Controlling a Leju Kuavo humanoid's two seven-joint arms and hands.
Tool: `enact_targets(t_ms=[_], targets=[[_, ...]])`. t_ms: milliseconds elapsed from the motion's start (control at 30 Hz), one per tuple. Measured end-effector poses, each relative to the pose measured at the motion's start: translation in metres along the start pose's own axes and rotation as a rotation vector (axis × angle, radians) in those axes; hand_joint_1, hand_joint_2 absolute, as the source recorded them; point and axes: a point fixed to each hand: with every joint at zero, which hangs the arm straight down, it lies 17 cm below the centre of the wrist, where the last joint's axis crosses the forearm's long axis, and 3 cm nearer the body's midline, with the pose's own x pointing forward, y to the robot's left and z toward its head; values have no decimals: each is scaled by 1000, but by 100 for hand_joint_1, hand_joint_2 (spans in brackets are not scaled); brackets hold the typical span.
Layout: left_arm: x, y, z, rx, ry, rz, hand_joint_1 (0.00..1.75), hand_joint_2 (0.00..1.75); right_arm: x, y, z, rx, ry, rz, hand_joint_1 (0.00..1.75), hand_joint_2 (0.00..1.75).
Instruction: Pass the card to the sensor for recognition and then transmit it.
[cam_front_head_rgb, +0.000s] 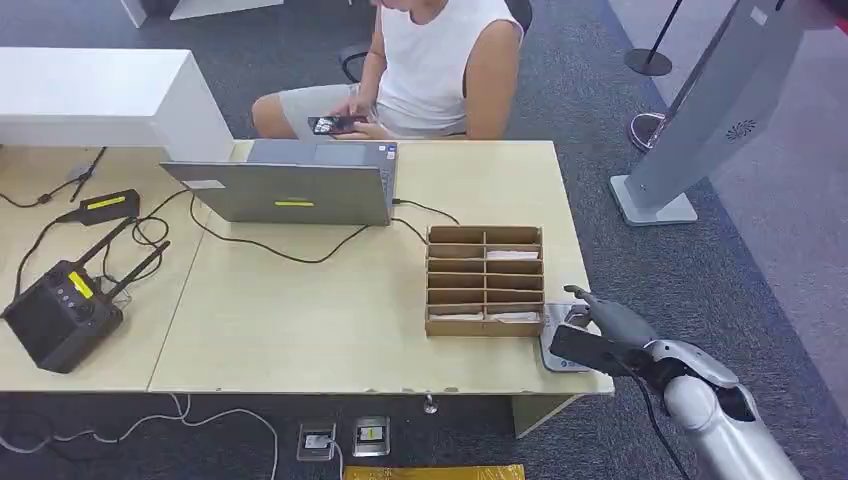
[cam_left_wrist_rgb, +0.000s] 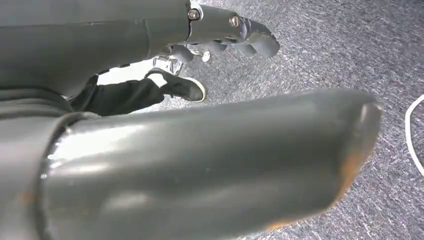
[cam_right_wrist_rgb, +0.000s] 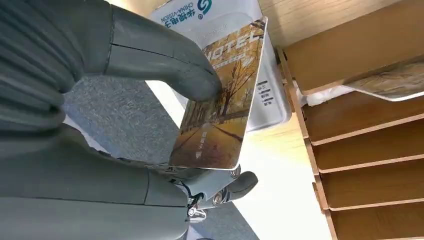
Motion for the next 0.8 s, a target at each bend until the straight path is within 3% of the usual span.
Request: enact_targets(t_ms=[800], targets=[[3, 3, -1, 5, -9, -2, 0, 0, 5, 8, -4, 14, 5, 9, 175, 175]])
